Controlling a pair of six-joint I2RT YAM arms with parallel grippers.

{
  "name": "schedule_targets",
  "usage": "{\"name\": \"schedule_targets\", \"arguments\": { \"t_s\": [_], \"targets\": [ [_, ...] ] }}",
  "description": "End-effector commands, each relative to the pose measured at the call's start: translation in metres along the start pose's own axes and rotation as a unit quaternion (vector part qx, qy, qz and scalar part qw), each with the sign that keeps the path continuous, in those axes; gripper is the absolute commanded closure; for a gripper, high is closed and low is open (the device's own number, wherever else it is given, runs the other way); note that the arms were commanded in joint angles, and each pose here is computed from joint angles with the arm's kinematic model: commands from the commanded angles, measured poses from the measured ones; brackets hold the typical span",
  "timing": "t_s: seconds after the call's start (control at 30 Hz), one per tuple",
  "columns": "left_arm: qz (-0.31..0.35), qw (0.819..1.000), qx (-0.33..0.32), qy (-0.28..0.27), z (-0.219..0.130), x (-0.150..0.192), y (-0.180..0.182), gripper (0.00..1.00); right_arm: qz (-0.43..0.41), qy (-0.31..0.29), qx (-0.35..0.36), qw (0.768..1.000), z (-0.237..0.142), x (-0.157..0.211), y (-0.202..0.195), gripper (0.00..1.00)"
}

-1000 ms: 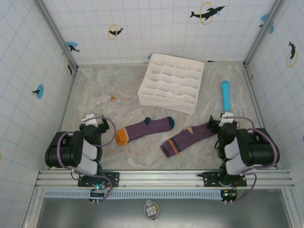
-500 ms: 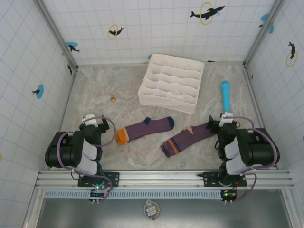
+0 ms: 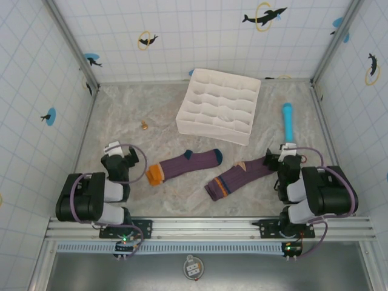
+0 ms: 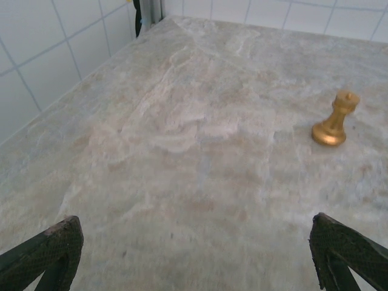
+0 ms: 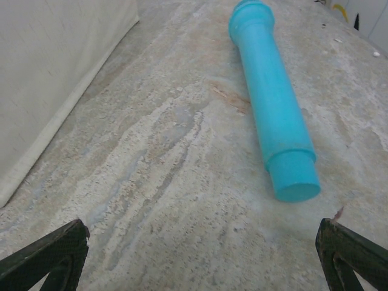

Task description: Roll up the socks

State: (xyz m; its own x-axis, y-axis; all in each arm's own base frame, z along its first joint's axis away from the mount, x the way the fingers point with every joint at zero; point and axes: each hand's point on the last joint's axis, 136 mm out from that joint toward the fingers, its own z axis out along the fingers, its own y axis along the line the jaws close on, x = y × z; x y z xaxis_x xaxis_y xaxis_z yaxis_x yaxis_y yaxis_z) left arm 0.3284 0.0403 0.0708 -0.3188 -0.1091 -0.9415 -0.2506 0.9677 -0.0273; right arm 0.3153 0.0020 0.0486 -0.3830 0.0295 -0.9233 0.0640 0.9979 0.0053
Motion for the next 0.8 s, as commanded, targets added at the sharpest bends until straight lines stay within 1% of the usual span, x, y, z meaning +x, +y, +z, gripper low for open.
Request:
{"name": "schedule_targets", "arguments": {
  "t_s": [0.0,0.07,0.13,0.17,0.23,0.3,0.33,0.37,0.43,0.47,0.53,0.6,0.7,0.77],
  "targets": [
    [-0.019,0.998,-0.01,0.056,0.013,-0.008,-0.002,0.03,-0.042,0.016,-0.002,0.999,0.008,-0.012,0.012,0.0],
    [-0.048,0.996,-0.018,0.076,0.016,-0.021,-0.003,0.03,-0.057,0.033,0.024,0.998,0.009,-0.019,0.015,0.0],
    [-0.088,0.989,-0.027,0.112,0.016,-0.03,-0.005,0.03,-0.061,0.043,0.038,0.996,0.007,-0.03,0.021,0.0],
    [-0.105,0.985,-0.02,0.132,0.014,-0.033,-0.01,0.03,-0.058,0.047,0.044,0.996,0.004,-0.035,0.027,0.0],
    [-0.143,0.975,-0.014,0.171,0.006,-0.035,-0.017,0.03,-0.055,0.054,0.029,0.997,-0.003,-0.044,0.044,0.0],
    [-0.184,0.961,-0.003,0.206,-0.005,-0.031,-0.024,0.03,-0.025,0.068,0.044,0.996,-0.01,-0.054,0.052,0.0],
    [-0.204,0.953,0.011,0.224,-0.012,-0.029,-0.031,0.04,-0.01,0.085,0.032,0.996,-0.014,-0.056,0.062,0.0],
    [-0.222,0.944,0.022,0.242,-0.018,-0.027,-0.038,0.05,-0.005,0.104,-0.004,0.995,-0.018,-0.056,0.079,0.0],
    [-0.251,0.927,0.049,0.275,-0.033,-0.023,-0.054,0.09,0.002,0.134,-0.042,0.99,-0.028,-0.05,0.103,0.0],
    [-0.258,0.918,0.071,0.291,-0.041,-0.022,-0.066,0.12,0.009,0.145,-0.053,0.988,-0.033,-0.048,0.113,0.01],
    [-0.274,0.902,0.099,0.32,-0.057,-0.018,-0.088,0.12,0.009,0.172,-0.066,0.983,-0.042,-0.039,0.128,0.0],
    [-0.279,0.888,0.133,0.339,-0.074,-0.015,-0.112,0.16,0.005,0.195,-0.078,0.978,-0.051,-0.03,0.14,0.0],
    [-0.278,0.875,0.169,0.36,-0.098,-0.01,-0.142,0.17,-0.017,0.196,-0.089,0.976,-0.065,-0.024,0.157,0.0],
    [-0.291,0.859,0.185,0.379,-0.112,-0.001,-0.155,0.19,-0.019,0.195,-0.102,0.975,-0.073,-0.019,0.168,0.0]
  ]
}}
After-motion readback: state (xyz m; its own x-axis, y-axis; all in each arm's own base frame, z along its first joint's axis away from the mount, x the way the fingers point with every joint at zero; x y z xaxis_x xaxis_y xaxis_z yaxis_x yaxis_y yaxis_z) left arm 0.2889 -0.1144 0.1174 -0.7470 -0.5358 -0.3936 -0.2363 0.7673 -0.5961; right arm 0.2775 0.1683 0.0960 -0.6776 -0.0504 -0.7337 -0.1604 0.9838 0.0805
